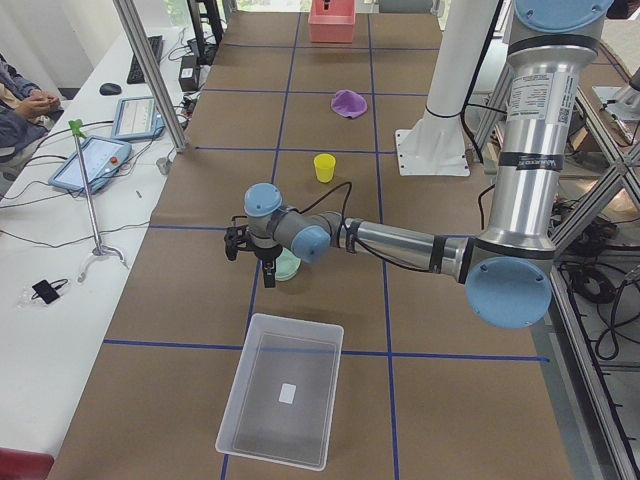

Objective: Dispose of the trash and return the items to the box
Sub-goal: 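Reach the left gripper to the pale green bowl and grasp its rim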

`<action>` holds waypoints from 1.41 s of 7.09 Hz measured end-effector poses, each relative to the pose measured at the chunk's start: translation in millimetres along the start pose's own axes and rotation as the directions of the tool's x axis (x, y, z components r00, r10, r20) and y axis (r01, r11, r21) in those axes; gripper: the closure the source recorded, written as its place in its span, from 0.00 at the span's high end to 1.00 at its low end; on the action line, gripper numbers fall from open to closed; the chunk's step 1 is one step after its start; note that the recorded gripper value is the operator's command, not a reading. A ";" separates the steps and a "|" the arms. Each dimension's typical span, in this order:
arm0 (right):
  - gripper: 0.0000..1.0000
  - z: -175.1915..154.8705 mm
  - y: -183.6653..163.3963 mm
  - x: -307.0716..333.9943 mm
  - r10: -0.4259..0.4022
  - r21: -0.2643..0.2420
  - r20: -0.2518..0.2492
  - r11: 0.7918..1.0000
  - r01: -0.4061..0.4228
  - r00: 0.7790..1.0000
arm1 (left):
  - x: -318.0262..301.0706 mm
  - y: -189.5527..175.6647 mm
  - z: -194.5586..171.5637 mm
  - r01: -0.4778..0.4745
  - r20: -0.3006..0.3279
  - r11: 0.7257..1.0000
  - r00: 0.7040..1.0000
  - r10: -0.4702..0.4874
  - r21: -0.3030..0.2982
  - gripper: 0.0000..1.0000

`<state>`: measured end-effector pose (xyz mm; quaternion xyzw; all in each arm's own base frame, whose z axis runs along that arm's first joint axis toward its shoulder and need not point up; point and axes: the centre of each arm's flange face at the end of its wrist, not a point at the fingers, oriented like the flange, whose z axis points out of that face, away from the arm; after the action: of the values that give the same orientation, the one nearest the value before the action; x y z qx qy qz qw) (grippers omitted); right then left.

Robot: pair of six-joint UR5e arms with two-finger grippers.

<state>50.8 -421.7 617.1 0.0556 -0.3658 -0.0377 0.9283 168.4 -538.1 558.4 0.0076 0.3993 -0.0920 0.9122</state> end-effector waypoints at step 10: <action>1.00 -1.4 -5.0 -2.1 0.001 0.004 -0.007 1.000 -0.001 1.000 | 29.7 22.6 64.2 0.065 0.013 0.998 0.998 -0.064 -0.026 0.00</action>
<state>50.1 -426.3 614.0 0.0573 -0.3628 -0.0361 0.9294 238.8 -526.3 579.1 -0.0177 0.3948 -0.1163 0.9112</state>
